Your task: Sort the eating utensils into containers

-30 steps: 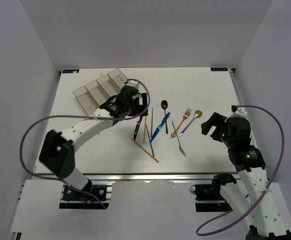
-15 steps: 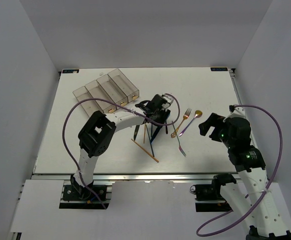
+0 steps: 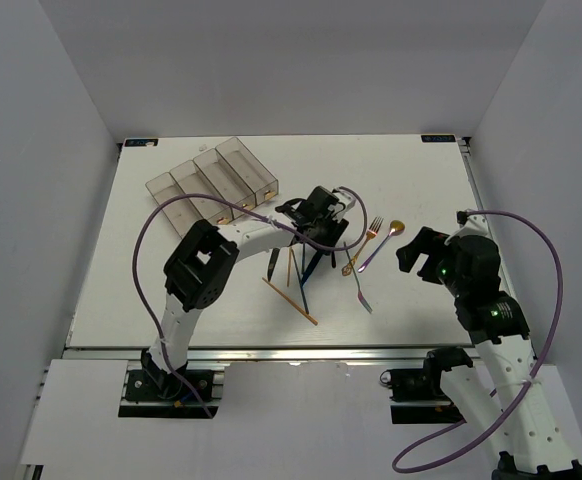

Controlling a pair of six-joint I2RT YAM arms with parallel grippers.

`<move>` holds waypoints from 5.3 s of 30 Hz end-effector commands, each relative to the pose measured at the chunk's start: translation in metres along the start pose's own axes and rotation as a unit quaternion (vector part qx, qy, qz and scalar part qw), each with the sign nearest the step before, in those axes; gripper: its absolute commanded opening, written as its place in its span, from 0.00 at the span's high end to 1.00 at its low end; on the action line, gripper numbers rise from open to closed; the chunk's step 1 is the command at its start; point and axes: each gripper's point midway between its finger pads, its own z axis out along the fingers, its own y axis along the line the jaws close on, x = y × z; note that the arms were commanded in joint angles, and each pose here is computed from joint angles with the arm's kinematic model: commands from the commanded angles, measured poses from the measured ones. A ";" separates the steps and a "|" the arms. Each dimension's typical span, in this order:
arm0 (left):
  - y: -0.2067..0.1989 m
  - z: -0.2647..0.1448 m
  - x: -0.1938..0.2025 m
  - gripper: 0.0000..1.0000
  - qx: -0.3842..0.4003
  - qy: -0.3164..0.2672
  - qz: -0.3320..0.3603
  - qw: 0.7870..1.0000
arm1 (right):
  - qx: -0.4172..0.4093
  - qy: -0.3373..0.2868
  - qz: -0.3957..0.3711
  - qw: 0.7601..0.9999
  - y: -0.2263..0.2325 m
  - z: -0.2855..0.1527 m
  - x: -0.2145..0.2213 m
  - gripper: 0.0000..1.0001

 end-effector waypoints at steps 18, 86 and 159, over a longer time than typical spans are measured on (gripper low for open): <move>0.005 0.022 0.012 0.52 -0.004 0.031 0.035 0.999 | -0.017 -0.012 -0.006 1.000 0.006 0.004 -0.005 0.11; 0.384 -0.111 -0.149 1.00 -0.287 -0.327 -0.460 0.774 | -0.071 0.013 0.002 0.997 0.023 0.013 0.010 0.11; 0.191 -0.347 0.118 0.02 -0.357 -0.186 -0.368 0.838 | -0.024 0.274 -0.244 0.930 0.184 0.145 0.208 0.95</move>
